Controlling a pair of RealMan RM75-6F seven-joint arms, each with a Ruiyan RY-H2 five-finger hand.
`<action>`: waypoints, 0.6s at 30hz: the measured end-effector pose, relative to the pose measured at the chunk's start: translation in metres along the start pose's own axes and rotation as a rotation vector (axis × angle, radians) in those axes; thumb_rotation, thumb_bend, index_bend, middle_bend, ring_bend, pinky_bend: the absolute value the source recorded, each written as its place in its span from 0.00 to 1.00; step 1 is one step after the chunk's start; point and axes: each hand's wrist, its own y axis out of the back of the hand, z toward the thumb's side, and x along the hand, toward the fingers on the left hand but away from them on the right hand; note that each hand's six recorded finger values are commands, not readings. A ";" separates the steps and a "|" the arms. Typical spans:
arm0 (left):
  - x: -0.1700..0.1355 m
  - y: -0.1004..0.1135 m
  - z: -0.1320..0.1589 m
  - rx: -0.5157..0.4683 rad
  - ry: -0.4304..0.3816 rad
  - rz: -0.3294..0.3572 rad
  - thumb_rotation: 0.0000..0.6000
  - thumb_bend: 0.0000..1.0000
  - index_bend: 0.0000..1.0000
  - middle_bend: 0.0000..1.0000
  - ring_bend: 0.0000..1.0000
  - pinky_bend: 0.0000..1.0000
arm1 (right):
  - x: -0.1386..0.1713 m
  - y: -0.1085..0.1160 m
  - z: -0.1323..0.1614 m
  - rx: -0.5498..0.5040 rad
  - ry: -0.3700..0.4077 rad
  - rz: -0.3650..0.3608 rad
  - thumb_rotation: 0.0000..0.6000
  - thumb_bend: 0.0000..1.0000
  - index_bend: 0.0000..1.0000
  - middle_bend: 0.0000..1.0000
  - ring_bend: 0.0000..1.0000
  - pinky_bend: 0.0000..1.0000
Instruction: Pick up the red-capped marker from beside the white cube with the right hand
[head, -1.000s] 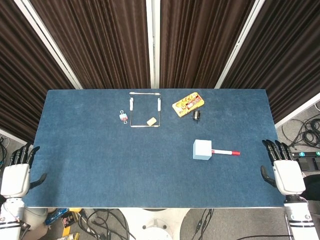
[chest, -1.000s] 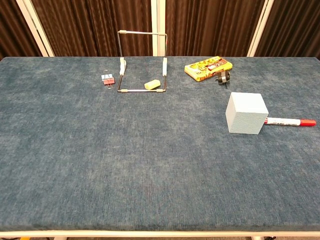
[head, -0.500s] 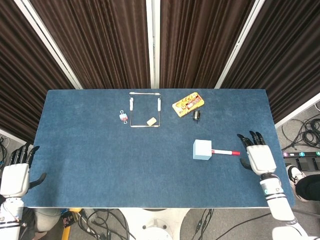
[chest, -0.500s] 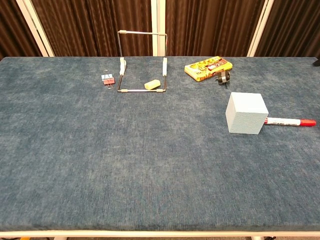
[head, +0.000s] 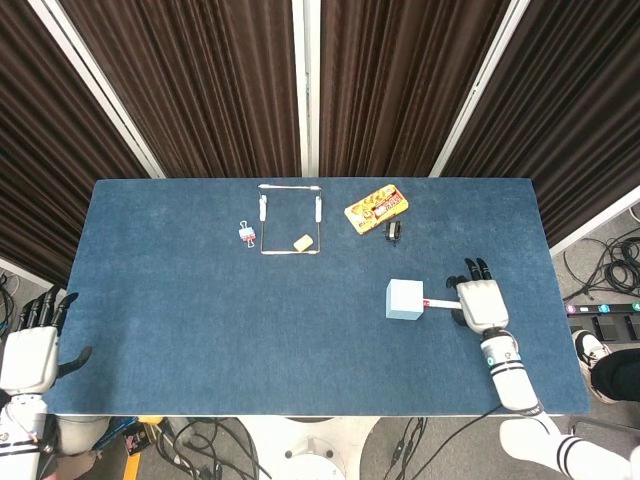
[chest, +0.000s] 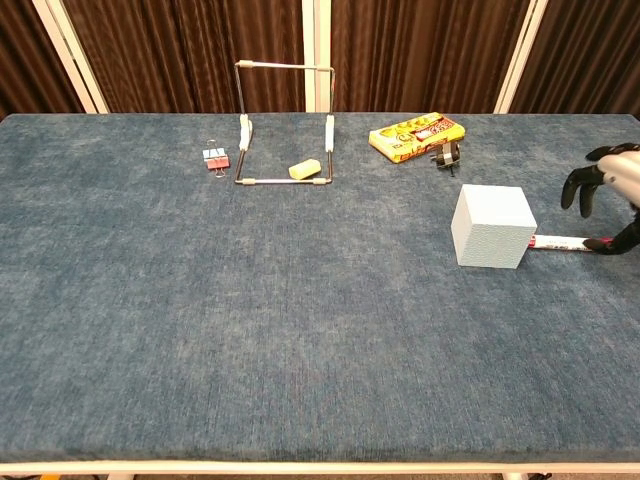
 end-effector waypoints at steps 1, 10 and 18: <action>0.000 0.000 0.000 0.000 0.000 -0.002 1.00 0.26 0.19 0.12 0.09 0.11 | -0.001 -0.002 0.001 0.002 0.001 0.002 1.00 0.18 0.40 0.46 0.08 0.05; 0.000 -0.002 -0.002 -0.002 0.004 -0.006 1.00 0.26 0.19 0.12 0.09 0.11 | -0.008 -0.015 0.007 0.019 0.008 0.026 1.00 0.21 0.43 0.49 0.10 0.05; -0.001 -0.002 -0.004 -0.003 0.009 -0.006 1.00 0.26 0.19 0.12 0.09 0.11 | -0.011 -0.019 0.009 0.023 0.010 0.044 1.00 0.26 0.45 0.51 0.11 0.06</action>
